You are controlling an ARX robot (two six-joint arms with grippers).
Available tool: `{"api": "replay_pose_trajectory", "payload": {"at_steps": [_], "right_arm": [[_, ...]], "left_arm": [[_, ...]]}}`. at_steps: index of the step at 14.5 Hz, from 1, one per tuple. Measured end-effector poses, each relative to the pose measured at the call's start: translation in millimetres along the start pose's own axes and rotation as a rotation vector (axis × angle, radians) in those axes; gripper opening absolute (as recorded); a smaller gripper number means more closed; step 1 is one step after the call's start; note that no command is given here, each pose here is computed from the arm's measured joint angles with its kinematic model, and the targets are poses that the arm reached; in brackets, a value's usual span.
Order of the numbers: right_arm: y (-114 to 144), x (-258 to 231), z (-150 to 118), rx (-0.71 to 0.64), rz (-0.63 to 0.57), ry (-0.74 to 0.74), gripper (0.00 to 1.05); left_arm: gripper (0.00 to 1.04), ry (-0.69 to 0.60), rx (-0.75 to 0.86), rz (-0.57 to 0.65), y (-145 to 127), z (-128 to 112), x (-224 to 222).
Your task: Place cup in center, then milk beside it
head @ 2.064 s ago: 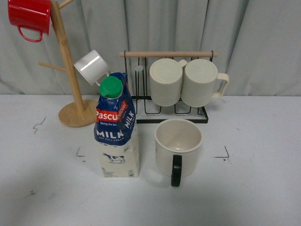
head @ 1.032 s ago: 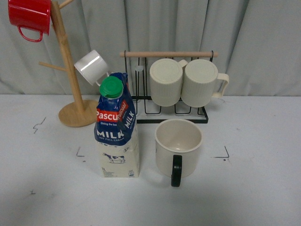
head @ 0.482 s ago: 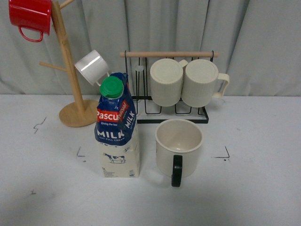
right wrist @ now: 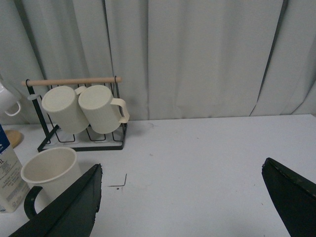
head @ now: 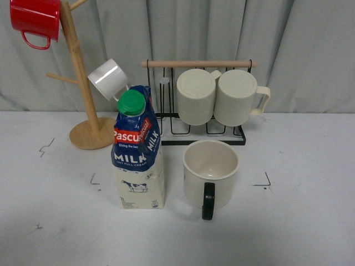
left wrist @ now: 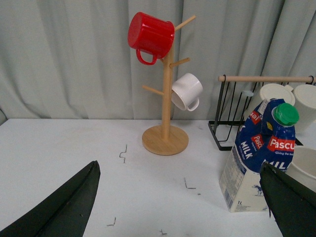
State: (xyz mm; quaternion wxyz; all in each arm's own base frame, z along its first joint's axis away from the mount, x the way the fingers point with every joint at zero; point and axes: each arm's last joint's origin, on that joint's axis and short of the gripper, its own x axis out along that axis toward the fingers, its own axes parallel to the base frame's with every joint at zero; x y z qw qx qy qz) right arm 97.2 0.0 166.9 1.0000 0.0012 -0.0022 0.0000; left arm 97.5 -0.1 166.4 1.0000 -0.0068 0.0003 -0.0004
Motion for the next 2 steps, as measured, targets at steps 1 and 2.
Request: {"api": "replay_pose_trajectory", "payload": {"at_steps": [1,2], "right_arm": [[0.0,0.0,0.0,0.0,0.0,0.0,0.98],[0.0,0.0,0.0,0.0,0.0,0.0,0.98]], "left_arm": [[0.98,0.0,0.0,0.0,0.0,0.0,0.0],[0.98,0.0,0.0,0.0,0.0,0.0,0.0]]}}
